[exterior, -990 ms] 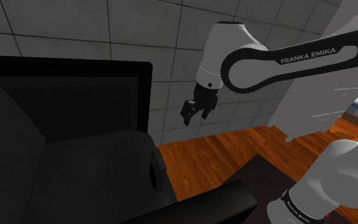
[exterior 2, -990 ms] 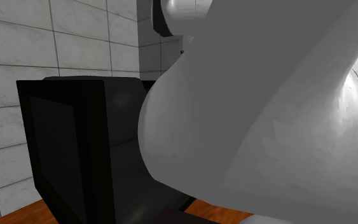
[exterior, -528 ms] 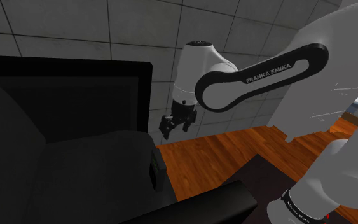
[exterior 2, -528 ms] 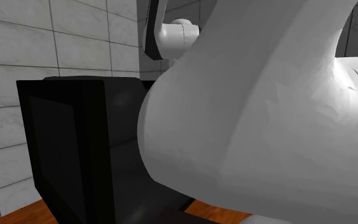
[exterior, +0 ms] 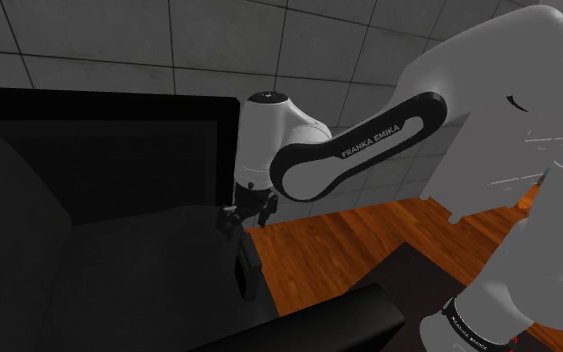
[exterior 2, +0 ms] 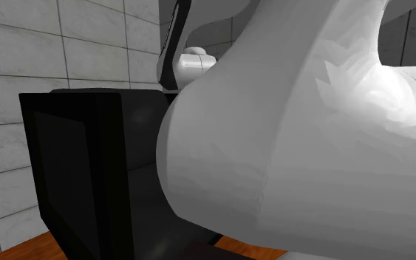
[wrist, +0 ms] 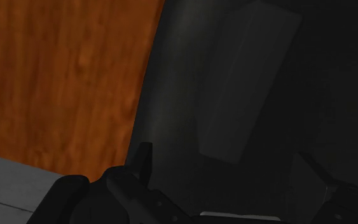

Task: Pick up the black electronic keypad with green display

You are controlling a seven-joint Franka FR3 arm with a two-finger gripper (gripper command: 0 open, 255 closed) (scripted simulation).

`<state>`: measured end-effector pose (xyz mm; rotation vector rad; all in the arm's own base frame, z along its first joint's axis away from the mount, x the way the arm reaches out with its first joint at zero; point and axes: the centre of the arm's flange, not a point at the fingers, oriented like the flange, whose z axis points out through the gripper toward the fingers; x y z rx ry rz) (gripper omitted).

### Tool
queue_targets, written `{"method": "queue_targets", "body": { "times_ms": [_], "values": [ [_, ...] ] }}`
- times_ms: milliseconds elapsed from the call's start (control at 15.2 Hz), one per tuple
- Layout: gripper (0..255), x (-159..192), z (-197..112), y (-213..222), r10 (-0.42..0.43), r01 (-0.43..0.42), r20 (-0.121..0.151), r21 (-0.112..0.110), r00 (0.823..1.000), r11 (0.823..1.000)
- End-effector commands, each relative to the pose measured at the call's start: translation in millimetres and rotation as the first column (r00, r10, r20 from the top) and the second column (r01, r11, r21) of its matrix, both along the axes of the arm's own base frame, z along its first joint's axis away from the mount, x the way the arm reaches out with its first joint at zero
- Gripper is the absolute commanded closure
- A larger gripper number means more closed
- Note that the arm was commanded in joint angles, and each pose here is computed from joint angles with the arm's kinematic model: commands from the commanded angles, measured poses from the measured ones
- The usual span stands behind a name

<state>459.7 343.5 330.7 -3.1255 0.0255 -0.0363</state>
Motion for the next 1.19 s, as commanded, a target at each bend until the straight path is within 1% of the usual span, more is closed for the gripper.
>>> {"method": "queue_targets", "body": {
  "times_ms": [0,330,462,528,1122],
  "values": [
    [0,1.3,-10.5,3.3,0.000,0.000,0.000,0.001,1.000,1.000],
    [0,1.3,-39.9,3.3,0.000,0.000,0.000,0.001,1.000,1.000],
    [0,1.3,-39.9,3.3,0.000,0.000,-0.001,0.001,1.000,1.000],
    [255,1.2,-40.4,2.9,0.000,0.000,0.000,0.001,1.000,1.000],
    [255,1.3,-39.9,3.3,0.000,0.000,0.000,0.001,1.000,1.000]
  ]
}}
